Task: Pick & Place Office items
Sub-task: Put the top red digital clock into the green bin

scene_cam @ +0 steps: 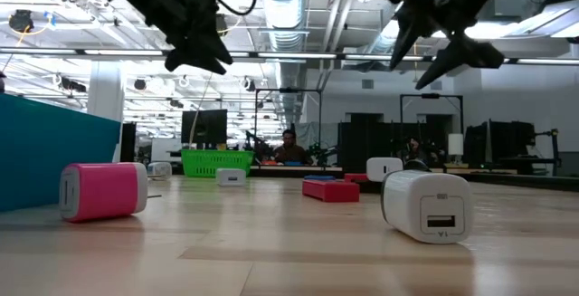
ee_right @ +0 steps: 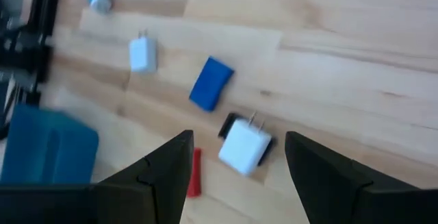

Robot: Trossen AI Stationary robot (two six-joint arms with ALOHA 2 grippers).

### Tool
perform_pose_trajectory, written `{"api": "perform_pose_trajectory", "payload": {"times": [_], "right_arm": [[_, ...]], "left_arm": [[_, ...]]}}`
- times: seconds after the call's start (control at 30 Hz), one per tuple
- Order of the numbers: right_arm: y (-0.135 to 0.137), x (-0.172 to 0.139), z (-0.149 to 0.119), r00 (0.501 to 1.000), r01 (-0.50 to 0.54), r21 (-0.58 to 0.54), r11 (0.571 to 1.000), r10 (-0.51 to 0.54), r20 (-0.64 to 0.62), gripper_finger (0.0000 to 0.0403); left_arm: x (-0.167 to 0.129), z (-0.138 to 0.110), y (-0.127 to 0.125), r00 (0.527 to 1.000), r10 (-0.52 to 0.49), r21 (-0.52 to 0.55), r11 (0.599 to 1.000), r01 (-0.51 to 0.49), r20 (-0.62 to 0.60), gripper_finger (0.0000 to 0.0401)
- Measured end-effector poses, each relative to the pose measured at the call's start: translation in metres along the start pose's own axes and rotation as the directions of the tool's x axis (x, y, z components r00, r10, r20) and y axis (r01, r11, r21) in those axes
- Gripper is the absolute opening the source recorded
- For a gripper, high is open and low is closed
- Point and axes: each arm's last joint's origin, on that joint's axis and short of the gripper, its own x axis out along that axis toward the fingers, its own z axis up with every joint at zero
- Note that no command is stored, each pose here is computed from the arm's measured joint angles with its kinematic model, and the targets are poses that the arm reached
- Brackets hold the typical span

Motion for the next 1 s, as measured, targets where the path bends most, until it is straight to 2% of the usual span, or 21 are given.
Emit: {"api": "perform_pose_trajectory", "payload": {"times": [0.13,0.37,0.4,0.47,0.6,0.67,0.73,0.8,0.87,0.93,1.0], "right_arm": [[-0.003,0.009,0.008,0.999,0.045,0.058,0.997,-0.044,-0.013,0.0223],[-0.009,0.041,0.019,0.986,0.166,0.021,0.986,-0.166,-0.022,0.0214],[-0.009,0.047,0.022,0.984,0.176,-0.006,0.984,-0.176,-0.014,0.0214],[-0.010,0.060,0.032,0.984,0.179,-0.131,0.975,-0.180,0.005,0.0212],[-0.018,0.081,0.049,0.974,0.171,-0.414,0.894,-0.218,-0.068,0.0213],[-0.023,0.087,0.058,0.960,0.165,-0.549,0.819,-0.260,-0.100,0.0215],[-0.023,0.091,0.067,0.952,0.144,-0.683,0.716,-0.288,-0.101,0.0219],[-0.024,0.095,0.074,0.942,0.105,-0.813,0.572,-0.319,-0.103,0.0222],[-0.023,0.098,0.079,0.937,0.070,-0.911,0.406,-0.340,-0.080,0.0226],[-0.020,0.100,0.083,0.932,0.071,-0.966,0.248,-0.361,-0.024,0.0230],[-0.017,0.102,0.086,0.924,0.074,-0.990,0.124,-0.382,0.021,0.0230]], "left_arm": [[-0.002,-0.009,-0.023,0.999,-0.031,0.037,0.999,0.031,-0.012,0.0143],[-0.007,-0.026,-0.057,1.000,-0.030,0.114,0.993,0.029,0.006,0.0143],[-0.007,-0.028,-0.059,1.000,-0.026,0.118,0.993,0.025,0.006,0.0143],[-0.009,-0.030,-0.063,0.999,-0.032,0.117,0.993,0.031,0.006,0.0143],[-0.010,-0.031,-0.066,0.999,-0.042,0.112,0.993,0.042,0.003,0.0143],[-0.010,-0.032,-0.067,0.999,-0.048,0.104,0.993,0.048,0.005,0.0143],[-0.010,-0.032,-0.068,0.999,-0.049,0.098,0.994,0.049,0.005,0.0143],[-0.011,-0.033,-0.069,0.998,-0.057,0.100,0.993,0.056,0.008,0.0143],[-0.011,-0.033,-0.070,0.998,-0.058,0.102,0.993,0.057,0.006,0.0143],[-0.011,-0.033,-0.070,0.998,-0.058,0.101,0.993,0.057,0.006,0.0143],[-0.011,-0.033,-0.070,0.998,-0.060,0.101,0.993,0.058,0.008,0.0143]]}}
